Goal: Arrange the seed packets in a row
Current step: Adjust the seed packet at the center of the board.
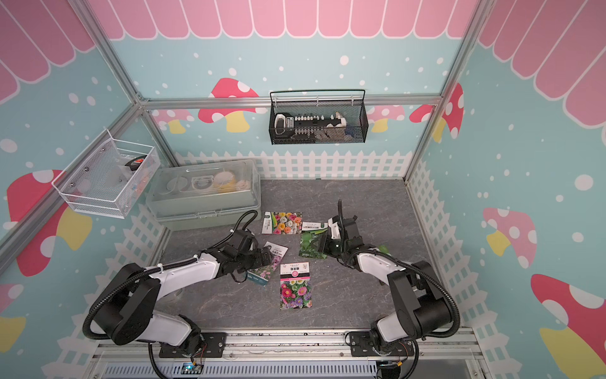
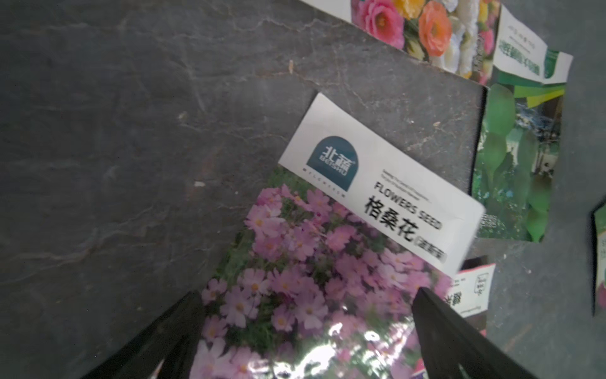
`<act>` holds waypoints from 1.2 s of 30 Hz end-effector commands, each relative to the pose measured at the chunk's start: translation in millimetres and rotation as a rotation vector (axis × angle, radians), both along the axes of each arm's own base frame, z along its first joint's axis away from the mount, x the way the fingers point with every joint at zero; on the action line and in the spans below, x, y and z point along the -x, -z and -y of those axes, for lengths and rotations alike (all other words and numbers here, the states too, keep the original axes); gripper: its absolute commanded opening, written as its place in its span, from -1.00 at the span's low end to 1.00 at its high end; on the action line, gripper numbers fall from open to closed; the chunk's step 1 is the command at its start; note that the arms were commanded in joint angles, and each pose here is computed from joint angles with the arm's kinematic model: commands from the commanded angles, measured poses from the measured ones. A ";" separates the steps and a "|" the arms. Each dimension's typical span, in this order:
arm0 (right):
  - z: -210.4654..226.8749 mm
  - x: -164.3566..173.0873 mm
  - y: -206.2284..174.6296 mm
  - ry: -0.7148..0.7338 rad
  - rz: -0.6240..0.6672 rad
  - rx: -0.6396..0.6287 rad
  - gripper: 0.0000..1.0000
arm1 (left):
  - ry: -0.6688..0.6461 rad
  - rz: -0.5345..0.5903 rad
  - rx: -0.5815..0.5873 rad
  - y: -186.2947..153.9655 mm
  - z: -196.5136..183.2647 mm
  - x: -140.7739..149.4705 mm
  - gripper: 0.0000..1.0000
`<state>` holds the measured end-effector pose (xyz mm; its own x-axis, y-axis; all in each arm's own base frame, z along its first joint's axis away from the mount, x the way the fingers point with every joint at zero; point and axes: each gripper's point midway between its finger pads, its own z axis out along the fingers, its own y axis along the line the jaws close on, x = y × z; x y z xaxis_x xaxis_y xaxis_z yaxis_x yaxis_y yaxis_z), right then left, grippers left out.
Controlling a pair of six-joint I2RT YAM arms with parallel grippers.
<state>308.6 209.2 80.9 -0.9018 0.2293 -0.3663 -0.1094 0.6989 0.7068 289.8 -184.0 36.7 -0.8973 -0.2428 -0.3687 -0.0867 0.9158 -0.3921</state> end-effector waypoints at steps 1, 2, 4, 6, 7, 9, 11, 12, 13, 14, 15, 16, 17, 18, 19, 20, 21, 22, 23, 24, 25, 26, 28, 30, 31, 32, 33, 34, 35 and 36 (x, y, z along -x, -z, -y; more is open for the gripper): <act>-14.2 35.7 6.3 -0.106 -0.054 -0.037 0.07 | -0.082 -0.070 -0.113 16.1 -19.6 8.1 0.98; -16.7 44.1 7.6 -0.124 -0.059 -0.031 0.07 | -0.088 -0.084 -0.134 18.8 -21.7 9.8 0.98; -19.2 59.4 10.2 -0.154 -0.072 -0.015 0.08 | -0.108 -0.102 -0.181 21.6 -27.3 11.8 0.98; -18.5 72.2 13.2 -0.173 -0.090 -0.008 0.10 | -0.121 -0.113 -0.225 23.1 -31.1 15.3 0.99; -16.8 77.4 14.9 -0.176 -0.100 -0.008 0.11 | -0.129 -0.118 -0.243 24.0 -32.9 17.2 0.98; -12.4 88.9 19.9 -0.177 -0.123 -0.006 0.13 | -0.141 -0.130 -0.289 26.9 -36.8 22.6 0.98; -7.1 101.5 25.9 -0.177 -0.150 -0.004 0.15 | -0.150 -0.143 -0.326 30.3 -40.3 27.7 0.98; -4.5 107.0 28.0 -0.177 -0.161 -0.001 0.15 | -0.153 -0.149 -0.339 31.8 -41.9 30.1 0.98; -1.5 112.3 30.3 -0.177 -0.171 0.006 0.18 | -0.161 -0.154 -0.353 34.0 -44.6 32.6 0.98; 0.8 117.3 31.0 -0.179 -0.178 0.011 0.19 | -0.168 -0.162 -0.364 36.4 -47.1 35.2 0.98; 2.9 121.0 32.5 -0.178 -0.187 0.017 0.21 | -0.172 -0.166 -0.370 38.2 -48.4 37.5 0.98; 4.6 124.0 32.6 -0.178 -0.189 0.021 0.24 | -0.183 -0.173 -0.382 41.0 -52.1 40.4 0.98; 5.5 126.4 32.6 -0.181 -0.191 0.026 0.26 | -0.189 -0.181 -0.391 43.2 -54.6 43.2 0.98; 6.6 128.0 33.2 -0.184 -0.192 0.034 0.28 | -0.197 -0.182 -0.395 44.8 -56.8 44.7 0.98; 7.2 129.1 34.4 -0.187 -0.195 0.042 0.29 | -0.203 -0.186 -0.403 46.2 -59.4 46.6 0.99; 7.5 128.4 35.0 -0.188 -0.193 0.049 0.30 | -0.207 -0.187 -0.407 46.6 -60.9 47.7 0.98; 6.7 127.4 36.2 -0.191 -0.192 0.053 0.30 | -0.213 -0.188 -0.413 46.4 -62.6 48.4 0.98; 6.4 126.4 38.4 -0.190 -0.197 0.058 0.31 | -0.221 -0.188 -0.423 46.0 -65.1 49.8 0.98; 4.9 124.6 38.7 -0.193 -0.193 0.058 0.31 | -0.230 -0.189 -0.435 45.6 -68.5 51.1 0.98; 3.1 122.3 40.0 -0.195 -0.194 0.057 0.31 | -0.241 -0.192 -0.449 45.4 -72.0 52.8 0.98; 1.0 118.8 40.0 -0.195 -0.191 0.056 0.31 | -0.245 -0.198 -0.454 46.2 -73.6 55.0 0.99; -0.5 115.8 40.1 -0.194 -0.186 0.054 0.31 | -0.245 -0.202 -0.457 47.1 -74.6 56.3 0.98; -5.3 107.7 38.7 -0.197 -0.172 0.048 0.32 | -0.250 -0.210 -0.462 49.1 -76.2 59.0 0.98; -12.8 99.3 33.7 -0.214 -0.153 0.031 0.32 | -0.246 -0.201 -0.453 48.1 -74.4 58.7 0.98; -18.2 93.4 29.1 -0.226 -0.135 0.024 0.32 | -0.239 -0.186 -0.442 44.6 -71.0 58.6 0.99; -22.3 87.1 23.7 -0.230 -0.116 0.018 0.32 | -0.231 -0.170 -0.430 40.5 -67.3 58.3 0.99; -26.4 80.6 18.2 -0.235 -0.097 0.017 0.32 | -0.225 -0.137 -0.419 32.8 -64.4 56.4 0.98; -30.7 73.6 12.3 -0.236 -0.078 0.013 0.32 | -0.229 -0.103 -0.415 24.5 -64.3 54.6 0.99; -33.9 69.0 8.4 -0.240 -0.066 0.012 0.33 | -0.232 -0.088 -0.406 19.3 -64.8 55.3 0.98; -36.5 65.3 6.3 -0.244 -0.064 0.014 0.32 | -0.243 -0.082 -0.401 14.9 -67.8 57.4 0.99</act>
